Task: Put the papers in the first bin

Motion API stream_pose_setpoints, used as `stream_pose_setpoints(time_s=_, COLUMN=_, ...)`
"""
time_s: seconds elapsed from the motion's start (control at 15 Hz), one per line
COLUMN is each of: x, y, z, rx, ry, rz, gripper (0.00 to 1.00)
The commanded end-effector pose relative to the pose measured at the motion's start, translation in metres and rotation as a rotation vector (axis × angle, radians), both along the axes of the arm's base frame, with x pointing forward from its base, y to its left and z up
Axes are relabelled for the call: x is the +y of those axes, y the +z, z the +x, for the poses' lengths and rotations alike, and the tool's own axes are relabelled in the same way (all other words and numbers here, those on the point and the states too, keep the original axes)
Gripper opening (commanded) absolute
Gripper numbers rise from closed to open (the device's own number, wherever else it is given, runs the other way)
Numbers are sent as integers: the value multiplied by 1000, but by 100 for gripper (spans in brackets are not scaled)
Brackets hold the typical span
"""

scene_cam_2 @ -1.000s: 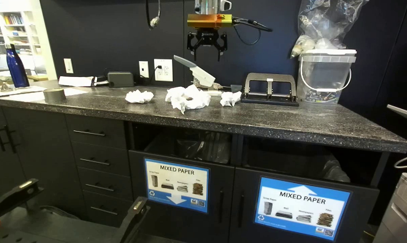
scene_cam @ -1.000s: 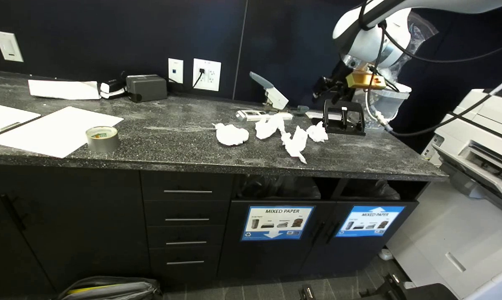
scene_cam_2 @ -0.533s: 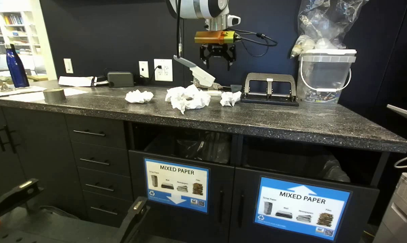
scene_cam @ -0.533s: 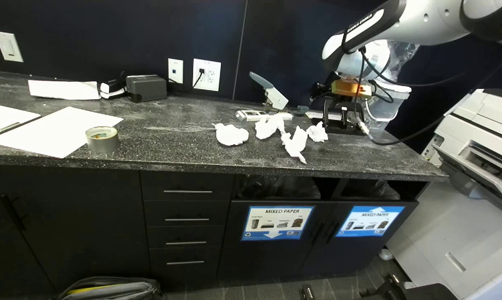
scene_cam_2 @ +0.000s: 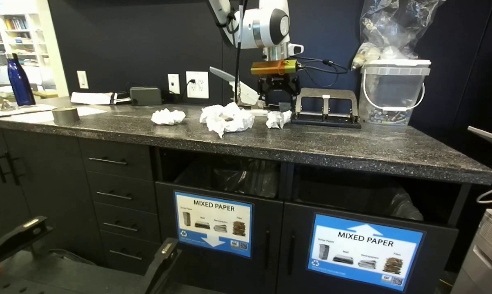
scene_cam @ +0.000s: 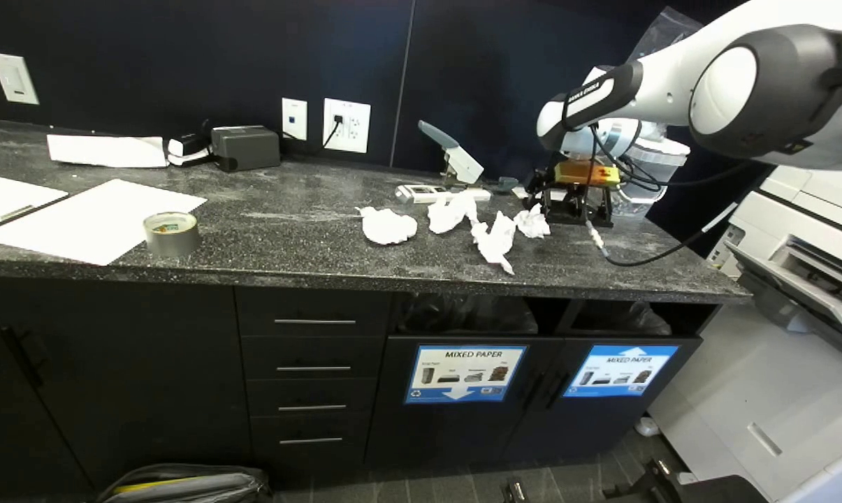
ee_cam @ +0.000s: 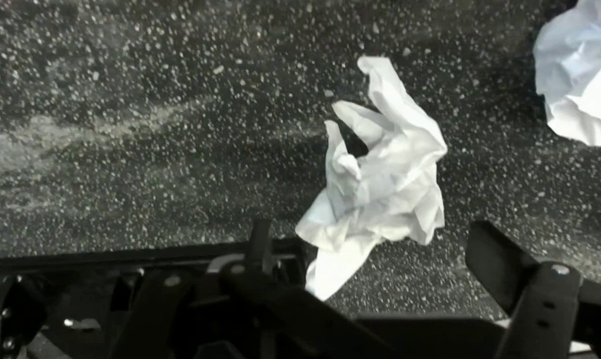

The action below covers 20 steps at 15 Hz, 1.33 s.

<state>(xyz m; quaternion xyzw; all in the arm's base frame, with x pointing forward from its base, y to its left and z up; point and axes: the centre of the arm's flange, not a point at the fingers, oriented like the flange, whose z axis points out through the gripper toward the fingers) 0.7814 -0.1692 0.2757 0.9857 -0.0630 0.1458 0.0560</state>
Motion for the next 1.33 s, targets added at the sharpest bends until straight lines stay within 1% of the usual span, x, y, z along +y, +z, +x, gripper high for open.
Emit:
stream_pose_setpoints(time_s=0.0, x=-19, y=-8, z=36, rx=76, ry=13, rz=29, gripper=100)
stream_pose_setpoints(time_s=0.13, x=-23, y=-16, z=38, rx=106, ry=20, rz=50, gripper=100)
stream_pose_setpoints(time_s=0.2, x=-25, y=-19, z=38, rx=78, ry=40, rz=53, gripper=100)
stream_pose_setpoints(time_s=0.27, x=-28, y=-22, z=40, rx=69, ry=63, rz=47, gripper=100)
stream_pose_setpoints(time_s=0.47, x=-35, y=-35, z=46, rx=66, ry=93, rz=69, gripper=100)
stream_pose_setpoints(time_s=0.67, x=-39, y=-51, z=49, rx=90, ry=112, rz=95, gripper=100)
stream_pose_setpoints(time_s=0.8, x=-42, y=-59, z=48, rx=107, ry=135, rz=90, gripper=100)
stream_pose_setpoints(time_s=0.87, x=-42, y=-62, z=47, rx=110, ry=154, rz=89, gripper=75)
stream_pose_setpoints(time_s=0.93, x=-42, y=-64, z=46, rx=115, ry=171, rz=86, gripper=74)
stream_pose_setpoints(time_s=1.0, x=-42, y=-65, z=46, rx=119, ry=185, rz=84, gripper=68)
stream_pose_setpoints(time_s=1.07, x=-42, y=-65, z=44, rx=127, ry=194, rz=82, gripper=58)
stream_pose_setpoints(time_s=1.27, x=-43, y=-60, z=41, rx=131, ry=214, rz=70, gripper=35)
